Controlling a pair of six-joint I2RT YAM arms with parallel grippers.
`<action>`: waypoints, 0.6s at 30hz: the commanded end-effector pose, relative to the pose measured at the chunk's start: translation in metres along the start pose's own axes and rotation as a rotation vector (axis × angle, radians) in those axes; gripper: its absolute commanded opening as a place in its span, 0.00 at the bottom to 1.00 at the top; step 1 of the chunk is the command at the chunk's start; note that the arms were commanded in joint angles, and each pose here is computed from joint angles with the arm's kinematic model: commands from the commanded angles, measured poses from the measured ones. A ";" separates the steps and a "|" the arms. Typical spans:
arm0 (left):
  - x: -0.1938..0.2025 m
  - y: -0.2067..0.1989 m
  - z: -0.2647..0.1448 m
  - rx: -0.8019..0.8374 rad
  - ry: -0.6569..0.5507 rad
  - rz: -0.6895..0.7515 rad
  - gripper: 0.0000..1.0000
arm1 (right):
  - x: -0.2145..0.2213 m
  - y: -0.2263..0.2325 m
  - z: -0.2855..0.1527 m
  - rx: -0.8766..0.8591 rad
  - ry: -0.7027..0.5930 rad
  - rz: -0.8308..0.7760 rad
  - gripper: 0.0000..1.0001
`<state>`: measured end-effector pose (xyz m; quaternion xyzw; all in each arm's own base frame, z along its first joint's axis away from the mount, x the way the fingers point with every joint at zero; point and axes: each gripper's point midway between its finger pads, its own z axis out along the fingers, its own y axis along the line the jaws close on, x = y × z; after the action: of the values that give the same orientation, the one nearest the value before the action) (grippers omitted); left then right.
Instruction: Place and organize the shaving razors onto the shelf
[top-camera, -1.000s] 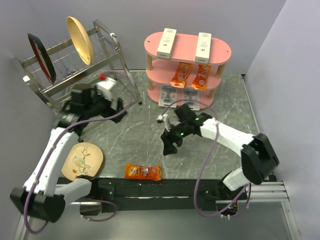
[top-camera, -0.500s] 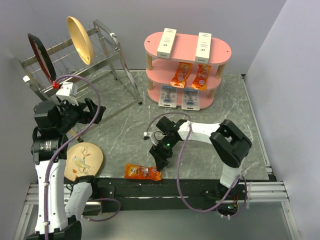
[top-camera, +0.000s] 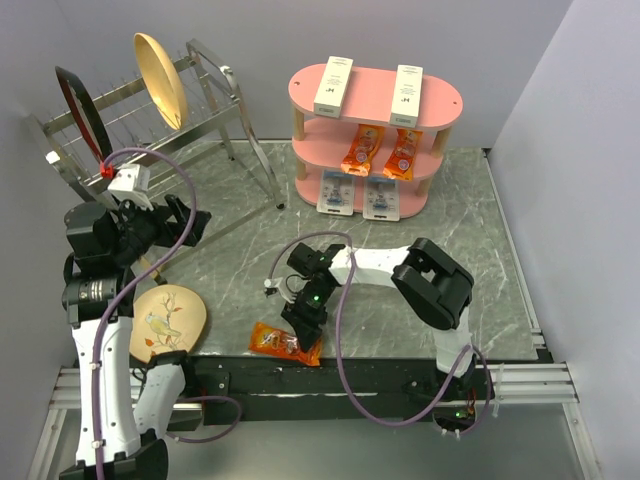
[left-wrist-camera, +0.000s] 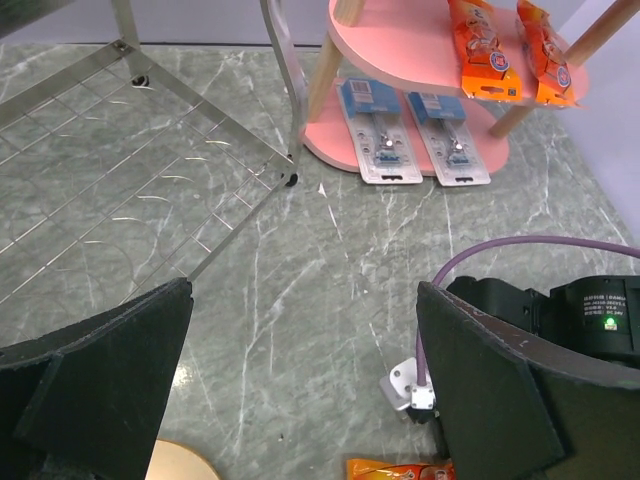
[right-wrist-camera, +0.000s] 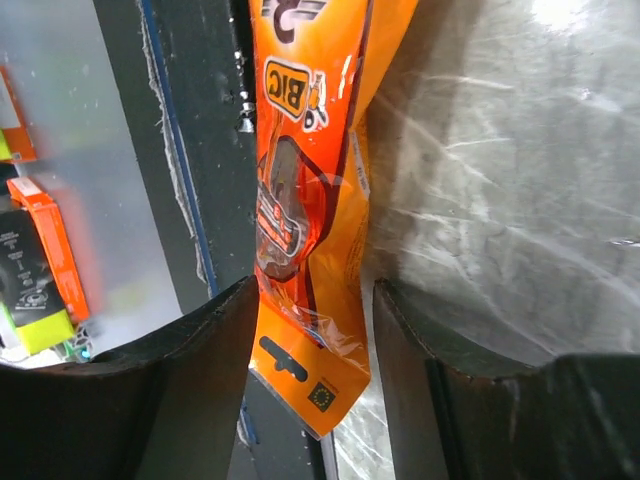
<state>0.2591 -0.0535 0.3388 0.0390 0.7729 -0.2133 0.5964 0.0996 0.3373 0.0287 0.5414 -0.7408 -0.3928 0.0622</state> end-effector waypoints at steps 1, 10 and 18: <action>-0.008 -0.004 0.006 0.041 -0.031 -0.006 0.99 | 0.009 0.000 -0.003 0.023 0.017 -0.011 0.54; -0.007 -0.001 0.013 0.048 -0.025 -0.021 0.99 | 0.003 0.004 -0.020 0.086 -0.056 0.003 0.14; 0.004 -0.010 0.020 0.126 -0.012 -0.078 0.99 | -0.060 0.008 -0.135 0.222 -0.426 0.171 0.00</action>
<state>0.2719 -0.0602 0.3288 0.0367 0.7728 -0.2473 0.5834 0.1311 0.3182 0.0790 0.4739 -0.7924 -0.3837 -0.0180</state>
